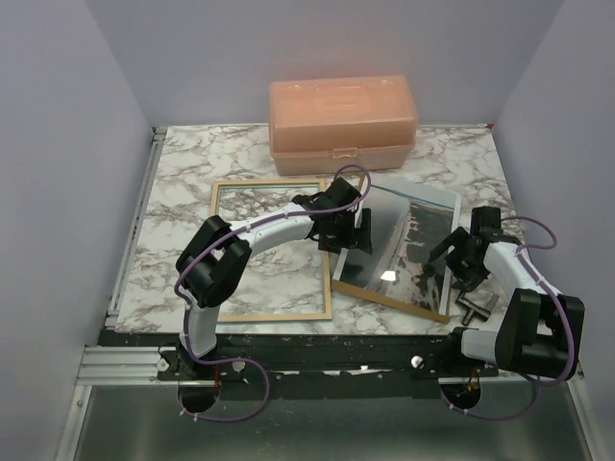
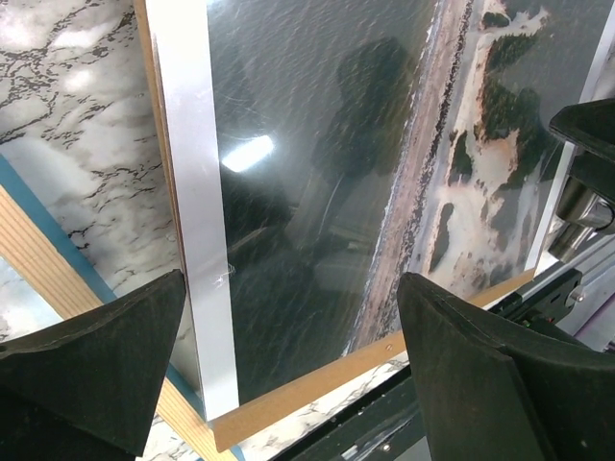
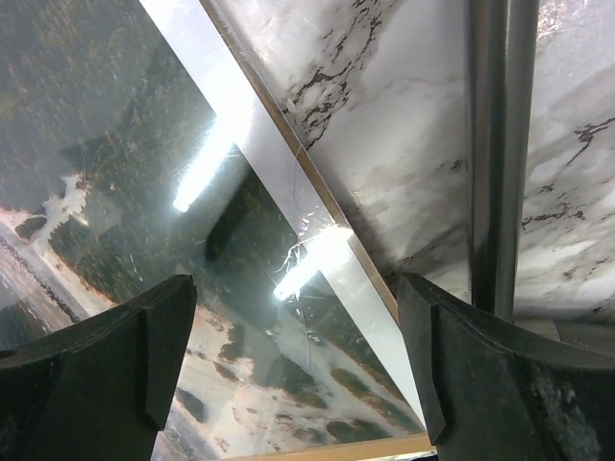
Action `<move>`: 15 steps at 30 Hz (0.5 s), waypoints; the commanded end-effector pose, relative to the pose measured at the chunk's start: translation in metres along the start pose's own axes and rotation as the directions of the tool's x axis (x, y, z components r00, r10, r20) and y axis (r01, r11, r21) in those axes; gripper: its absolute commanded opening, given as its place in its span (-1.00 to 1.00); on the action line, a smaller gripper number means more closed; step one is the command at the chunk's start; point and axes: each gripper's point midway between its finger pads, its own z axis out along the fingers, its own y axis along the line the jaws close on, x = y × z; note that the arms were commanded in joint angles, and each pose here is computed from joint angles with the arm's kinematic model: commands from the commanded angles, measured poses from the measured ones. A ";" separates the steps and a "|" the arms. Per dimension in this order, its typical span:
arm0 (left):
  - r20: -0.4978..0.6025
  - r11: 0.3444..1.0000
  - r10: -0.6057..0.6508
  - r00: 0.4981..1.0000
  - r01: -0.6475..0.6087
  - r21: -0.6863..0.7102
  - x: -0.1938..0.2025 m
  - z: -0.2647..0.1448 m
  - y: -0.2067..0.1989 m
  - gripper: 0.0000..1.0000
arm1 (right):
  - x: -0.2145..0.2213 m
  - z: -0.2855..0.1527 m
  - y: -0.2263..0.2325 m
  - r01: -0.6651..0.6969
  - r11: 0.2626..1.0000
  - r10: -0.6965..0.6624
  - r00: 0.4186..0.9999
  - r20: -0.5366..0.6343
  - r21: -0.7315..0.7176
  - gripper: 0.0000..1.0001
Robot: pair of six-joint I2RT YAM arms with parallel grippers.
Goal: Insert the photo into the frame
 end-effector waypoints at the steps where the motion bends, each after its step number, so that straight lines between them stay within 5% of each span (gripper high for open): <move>1: 0.038 0.996 0.036 0.999 -0.039 0.081 -0.010 -0.018 -0.029 0.85 | 0.005 -0.003 0.016 0.007 0.996 -0.009 1.000 -0.024 -0.086 0.84; 15: -0.046 0.994 0.105 0.993 -0.105 -0.011 0.004 0.004 -0.021 0.84 | -0.001 -0.007 0.029 0.049 0.988 -0.052 0.999 -0.011 -0.149 0.93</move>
